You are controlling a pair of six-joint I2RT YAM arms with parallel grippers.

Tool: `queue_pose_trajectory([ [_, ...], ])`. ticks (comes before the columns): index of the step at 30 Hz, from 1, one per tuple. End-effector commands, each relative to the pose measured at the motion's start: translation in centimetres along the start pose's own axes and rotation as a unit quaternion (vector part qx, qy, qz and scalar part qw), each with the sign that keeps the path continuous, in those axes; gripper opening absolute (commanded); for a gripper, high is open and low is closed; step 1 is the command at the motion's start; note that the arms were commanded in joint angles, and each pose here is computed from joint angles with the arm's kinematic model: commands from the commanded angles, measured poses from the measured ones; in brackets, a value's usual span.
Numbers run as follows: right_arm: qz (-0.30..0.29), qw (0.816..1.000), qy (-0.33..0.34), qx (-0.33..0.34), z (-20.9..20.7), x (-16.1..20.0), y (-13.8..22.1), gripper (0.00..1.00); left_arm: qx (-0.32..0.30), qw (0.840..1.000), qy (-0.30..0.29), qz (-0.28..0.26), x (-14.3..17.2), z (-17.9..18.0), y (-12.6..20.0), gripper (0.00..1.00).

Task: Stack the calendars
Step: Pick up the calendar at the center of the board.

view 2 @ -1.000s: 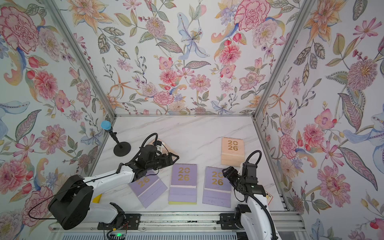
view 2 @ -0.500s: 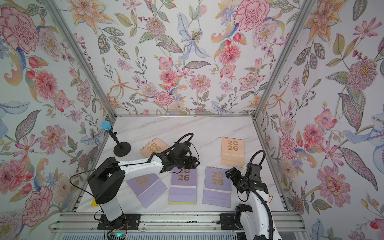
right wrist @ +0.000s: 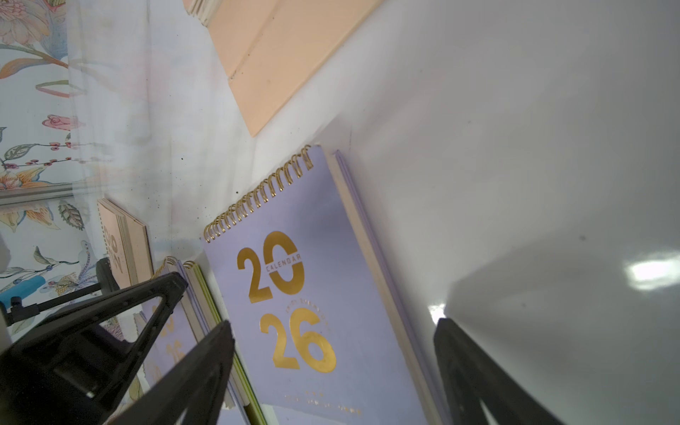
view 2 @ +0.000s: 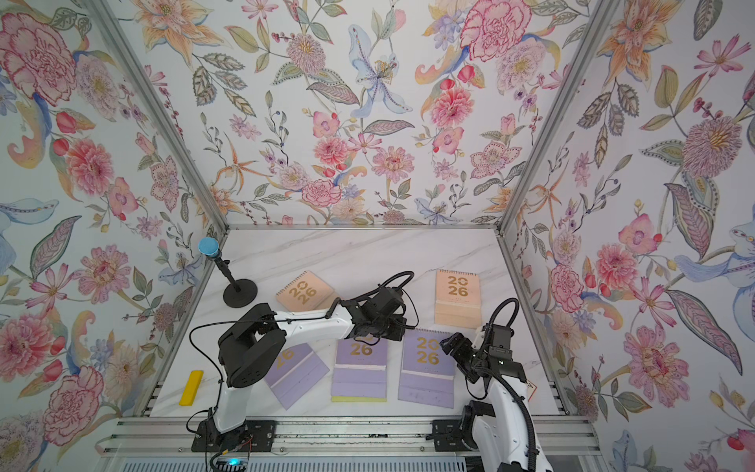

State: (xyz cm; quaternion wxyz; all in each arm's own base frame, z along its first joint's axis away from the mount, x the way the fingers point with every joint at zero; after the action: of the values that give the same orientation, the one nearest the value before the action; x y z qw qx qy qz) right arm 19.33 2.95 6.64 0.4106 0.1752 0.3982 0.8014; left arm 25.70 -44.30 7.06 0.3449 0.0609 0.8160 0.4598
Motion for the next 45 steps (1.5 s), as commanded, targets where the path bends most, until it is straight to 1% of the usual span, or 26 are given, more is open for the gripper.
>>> queue_pose_trajectory([
  [1,0.012,1.000,0.004,0.000,-0.3,0.4,-0.3,0.87,-0.024,0.999,-0.020,0.027,1.0,0.0,-1.0,0.06],
  [6,0.021,1.000,0.004,-0.002,-0.3,0.5,-0.5,0.87,-0.034,0.998,-0.024,0.039,1.5,0.1,-1.5,0.00],
  [11,0.027,1.000,0.003,-0.003,-0.3,0.6,-0.7,0.87,-0.038,0.998,-0.027,0.048,1.9,0.2,-1.9,0.00],
  [22,0.049,0.999,0.006,-0.002,-0.3,1.3,-1.3,0.87,-0.023,0.997,-0.033,0.071,2.8,-0.5,-3.3,0.00],
  [26,0.063,0.998,0.004,-0.024,0.1,1.6,-1.6,0.87,-0.015,0.997,-0.030,0.076,3.2,-0.6,-3.7,0.00],
  [28,0.070,0.996,0.008,-0.063,1.4,1.7,-1.4,0.87,-0.011,0.997,-0.028,0.077,3.3,-0.7,-3.9,0.00],
  [32,0.067,0.985,0.029,-0.155,5.4,1.2,0.4,0.83,-0.005,0.997,-0.026,0.074,3.1,-0.9,-4.0,0.00],
  [35,0.063,0.978,0.041,-0.195,7.4,0.9,1.7,0.80,-0.002,0.997,-0.026,0.071,2.9,-1.0,-4.0,0.00],
  [37,0.068,0.975,0.044,-0.205,8.0,1.0,2.0,0.78,-0.003,0.997,-0.025,0.070,2.8,-0.9,-3.9,0.00],
  [40,0.073,0.974,0.045,-0.208,8.2,1.0,2.1,0.72,-0.003,0.998,-0.025,0.066,2.4,-0.8,-3.7,0.00],
  [45,0.065,0.975,0.046,-0.207,8.2,0.8,2.2,0.58,-0.008,0.998,-0.022,0.057,1.9,-0.3,-3.0,0.00],
])
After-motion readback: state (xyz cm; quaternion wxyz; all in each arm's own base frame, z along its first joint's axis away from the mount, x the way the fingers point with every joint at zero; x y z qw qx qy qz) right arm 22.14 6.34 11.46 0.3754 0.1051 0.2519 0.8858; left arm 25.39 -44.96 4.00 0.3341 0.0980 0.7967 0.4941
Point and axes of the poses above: each gripper's point midway between its finger pads, its own y axis back along the fingers, its own z axis along the line the jaws close on, x = y × z, the point moved 2 cm from there along y, back along the fingers, and after that the axes turned 13 degrees about -y, right-handed, at the moved point
